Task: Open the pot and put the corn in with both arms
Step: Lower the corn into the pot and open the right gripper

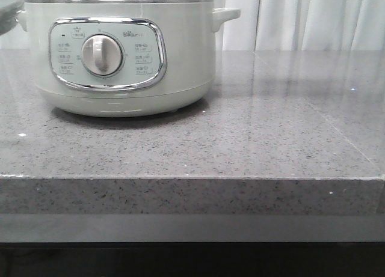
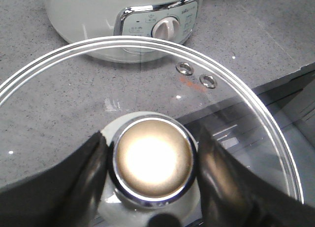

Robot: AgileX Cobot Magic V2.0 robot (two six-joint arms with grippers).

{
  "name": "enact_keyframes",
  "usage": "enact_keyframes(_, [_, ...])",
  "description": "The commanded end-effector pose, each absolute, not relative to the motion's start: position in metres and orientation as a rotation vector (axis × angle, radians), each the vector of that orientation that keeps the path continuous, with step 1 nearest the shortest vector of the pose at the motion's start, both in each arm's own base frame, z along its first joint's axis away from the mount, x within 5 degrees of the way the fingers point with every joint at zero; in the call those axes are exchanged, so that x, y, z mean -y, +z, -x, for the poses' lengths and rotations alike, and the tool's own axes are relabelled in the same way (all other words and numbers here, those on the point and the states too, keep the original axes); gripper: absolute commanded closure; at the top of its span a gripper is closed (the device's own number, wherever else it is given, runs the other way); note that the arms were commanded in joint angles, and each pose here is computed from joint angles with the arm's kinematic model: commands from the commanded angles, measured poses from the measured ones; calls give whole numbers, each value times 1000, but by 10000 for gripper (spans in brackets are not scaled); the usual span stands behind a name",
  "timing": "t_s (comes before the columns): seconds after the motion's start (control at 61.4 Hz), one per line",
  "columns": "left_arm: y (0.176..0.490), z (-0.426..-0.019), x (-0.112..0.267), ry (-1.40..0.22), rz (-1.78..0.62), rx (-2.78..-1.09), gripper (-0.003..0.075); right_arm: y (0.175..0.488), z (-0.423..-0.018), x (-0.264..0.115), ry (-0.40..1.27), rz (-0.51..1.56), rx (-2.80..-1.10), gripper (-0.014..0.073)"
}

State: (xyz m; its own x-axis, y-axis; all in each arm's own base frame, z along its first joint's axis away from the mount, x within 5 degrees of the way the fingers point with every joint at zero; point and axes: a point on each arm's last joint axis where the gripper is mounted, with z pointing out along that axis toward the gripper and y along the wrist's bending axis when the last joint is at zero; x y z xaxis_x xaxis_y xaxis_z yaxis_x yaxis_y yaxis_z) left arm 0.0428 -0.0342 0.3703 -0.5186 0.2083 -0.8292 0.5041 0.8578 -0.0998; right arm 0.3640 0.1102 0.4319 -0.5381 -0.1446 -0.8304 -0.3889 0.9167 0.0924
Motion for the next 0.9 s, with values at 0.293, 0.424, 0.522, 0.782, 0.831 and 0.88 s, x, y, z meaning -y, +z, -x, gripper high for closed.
enact_keyframes(0.293, [393,-47,37,-473,-454,-1939,479,418,-254,-11,87,83,-1949,660])
enact_keyframes(0.424, [396,-55,40,-473,-447,-1936,479,394,-216,-9,67,70,-1875,660])
enact_keyframes(0.522, [400,-68,46,-468,-450,-1968,479,374,-184,-8,59,60,-1824,660])
enact_keyframes(0.782, [435,-122,68,-441,-467,-1940,479,325,-103,-5,43,42,-1658,660])
enact_keyframes(0.831, [446,-132,73,-436,-475,-1927,479,320,-93,-5,43,42,-1636,660])
enact_keyframes(0.88, [455,-141,77,-427,-487,-1915,479,316,-86,-5,44,44,-1621,660])
